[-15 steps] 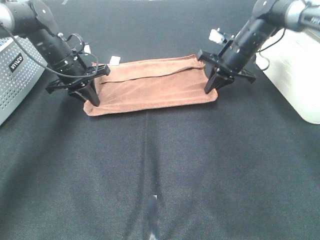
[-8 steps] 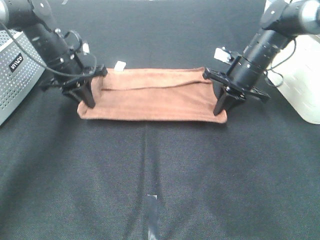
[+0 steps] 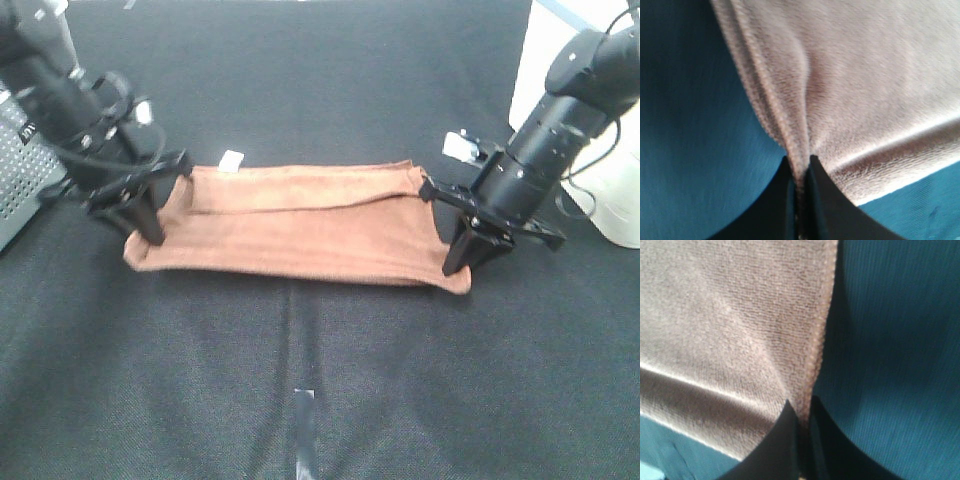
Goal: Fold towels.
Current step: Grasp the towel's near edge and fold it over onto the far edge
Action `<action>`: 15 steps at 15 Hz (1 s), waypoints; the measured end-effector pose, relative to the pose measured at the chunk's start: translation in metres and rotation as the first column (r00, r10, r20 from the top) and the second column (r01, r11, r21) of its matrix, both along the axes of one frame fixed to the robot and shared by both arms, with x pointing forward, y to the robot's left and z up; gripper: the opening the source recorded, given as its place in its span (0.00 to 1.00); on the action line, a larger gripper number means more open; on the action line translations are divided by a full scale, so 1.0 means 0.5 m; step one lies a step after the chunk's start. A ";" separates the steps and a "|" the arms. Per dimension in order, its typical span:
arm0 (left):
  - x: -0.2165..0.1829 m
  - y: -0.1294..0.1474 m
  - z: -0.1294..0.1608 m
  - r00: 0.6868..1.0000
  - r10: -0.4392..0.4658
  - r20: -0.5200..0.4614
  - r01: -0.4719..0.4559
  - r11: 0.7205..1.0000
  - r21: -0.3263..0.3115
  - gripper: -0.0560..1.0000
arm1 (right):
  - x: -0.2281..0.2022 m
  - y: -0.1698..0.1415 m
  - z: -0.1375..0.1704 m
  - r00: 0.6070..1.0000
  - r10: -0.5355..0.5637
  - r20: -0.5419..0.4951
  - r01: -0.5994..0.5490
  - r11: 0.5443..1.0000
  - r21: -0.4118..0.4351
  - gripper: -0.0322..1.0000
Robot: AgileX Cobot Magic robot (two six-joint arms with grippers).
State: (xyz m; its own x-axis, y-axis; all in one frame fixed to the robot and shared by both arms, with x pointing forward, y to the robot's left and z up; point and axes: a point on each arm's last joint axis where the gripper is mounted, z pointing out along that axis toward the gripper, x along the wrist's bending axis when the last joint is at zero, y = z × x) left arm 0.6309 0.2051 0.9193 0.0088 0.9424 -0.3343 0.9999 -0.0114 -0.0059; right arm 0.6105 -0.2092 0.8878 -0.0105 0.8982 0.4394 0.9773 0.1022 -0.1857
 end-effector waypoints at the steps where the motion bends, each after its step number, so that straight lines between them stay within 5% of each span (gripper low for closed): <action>1: -0.023 0.005 -0.015 1.000 0.011 -0.013 -0.011 1.000 0.011 0.08 | -0.009 0.000 0.001 1.000 0.001 -0.007 -0.001 1.000 -0.001 0.03; 5: -0.026 0.011 -0.017 0.997 0.041 0.060 -0.042 0.999 0.021 0.08 | -0.002 0.000 0.007 1.000 0.001 0.029 -0.001 1.000 -0.004 0.03; 9: 0.045 0.005 0.040 0.971 0.093 0.219 -0.094 0.996 -0.005 0.08 | 0.084 0.009 0.063 0.980 0.019 0.199 -0.021 1.000 0.006 0.03; 15: 0.136 -0.003 0.051 0.935 0.123 0.332 -0.127 0.992 -0.011 0.08 | 0.196 0.025 0.099 0.941 0.024 0.338 -0.033 0.999 0.023 0.03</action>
